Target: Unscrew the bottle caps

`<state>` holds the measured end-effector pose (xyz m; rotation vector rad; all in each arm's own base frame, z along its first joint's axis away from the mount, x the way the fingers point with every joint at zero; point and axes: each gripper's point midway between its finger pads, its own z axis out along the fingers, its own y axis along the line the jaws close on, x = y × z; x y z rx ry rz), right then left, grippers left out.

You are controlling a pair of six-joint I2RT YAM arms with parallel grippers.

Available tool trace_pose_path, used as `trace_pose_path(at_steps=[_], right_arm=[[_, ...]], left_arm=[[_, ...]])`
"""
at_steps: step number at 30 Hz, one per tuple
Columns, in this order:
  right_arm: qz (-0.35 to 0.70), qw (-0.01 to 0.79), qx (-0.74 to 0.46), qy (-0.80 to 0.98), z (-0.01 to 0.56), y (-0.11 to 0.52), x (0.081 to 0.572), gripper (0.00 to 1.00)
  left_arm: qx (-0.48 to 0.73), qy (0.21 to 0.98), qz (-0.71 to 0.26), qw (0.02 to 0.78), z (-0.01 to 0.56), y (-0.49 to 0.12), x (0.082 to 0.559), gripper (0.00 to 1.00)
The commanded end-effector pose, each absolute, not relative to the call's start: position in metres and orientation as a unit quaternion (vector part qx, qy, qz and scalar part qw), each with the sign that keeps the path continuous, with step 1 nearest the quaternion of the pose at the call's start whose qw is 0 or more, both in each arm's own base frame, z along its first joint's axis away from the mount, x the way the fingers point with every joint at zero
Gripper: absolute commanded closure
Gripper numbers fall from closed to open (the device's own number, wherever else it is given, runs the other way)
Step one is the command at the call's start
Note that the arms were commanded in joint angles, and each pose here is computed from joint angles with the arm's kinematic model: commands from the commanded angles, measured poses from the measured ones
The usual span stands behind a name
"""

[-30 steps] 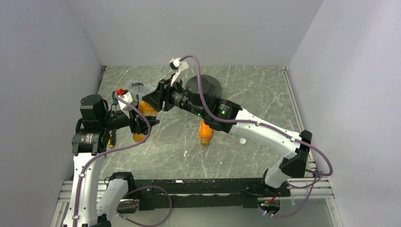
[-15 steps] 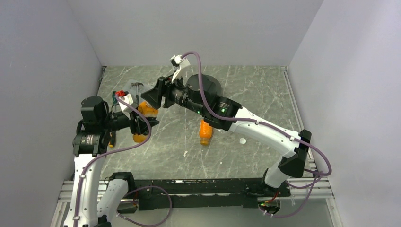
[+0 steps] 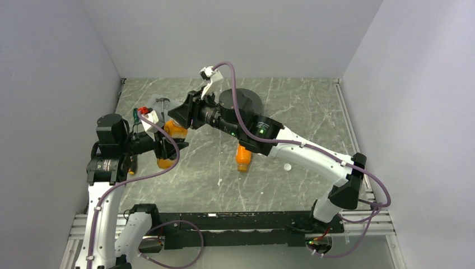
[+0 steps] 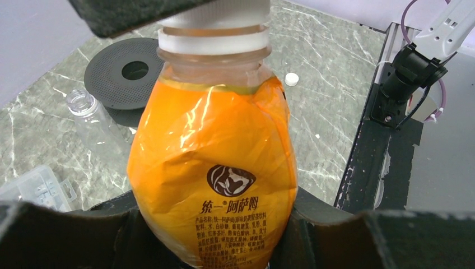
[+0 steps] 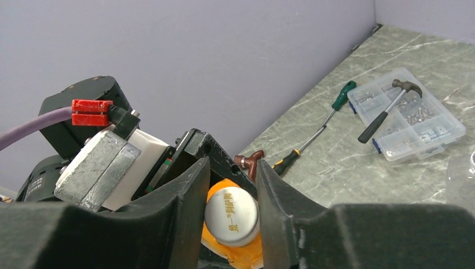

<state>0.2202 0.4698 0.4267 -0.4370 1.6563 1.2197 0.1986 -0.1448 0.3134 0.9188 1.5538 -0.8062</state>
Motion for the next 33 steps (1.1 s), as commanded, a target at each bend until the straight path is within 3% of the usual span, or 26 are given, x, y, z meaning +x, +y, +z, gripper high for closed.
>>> trace_pose_path(at_steps=[1, 6, 11, 23, 33], right_arm=[[0.507, 0.520, -0.168, 0.666, 0.447, 0.460, 0.224, 0.52], [0.508, 0.520, -0.166, 0.666, 0.445, 0.459, 0.224, 0.47], [0.508, 0.521, -0.167, 0.666, 0.443, 0.458, 0.224, 0.53], [0.526, 0.521, -0.190, 0.645, 0.450, 0.459, 0.215, 0.92], [0.652, 0.469, -0.383, 0.456, 0.493, 0.439, 0.133, 1.00]], left_arm=[[0.401, 0.635, -0.334, 0.569, 0.327, -0.146, 0.200, 0.79], [0.396, 0.638, -0.338, 0.568, 0.326, -0.147, 0.201, 0.79], [0.395, 0.638, -0.337, 0.569, 0.327, -0.146, 0.201, 0.79], [0.391, 0.632, -0.364, 0.561, 0.335, -0.151, 0.195, 0.80], [0.405, 0.596, -0.474, 0.506, 0.361, -0.168, 0.155, 0.79]])
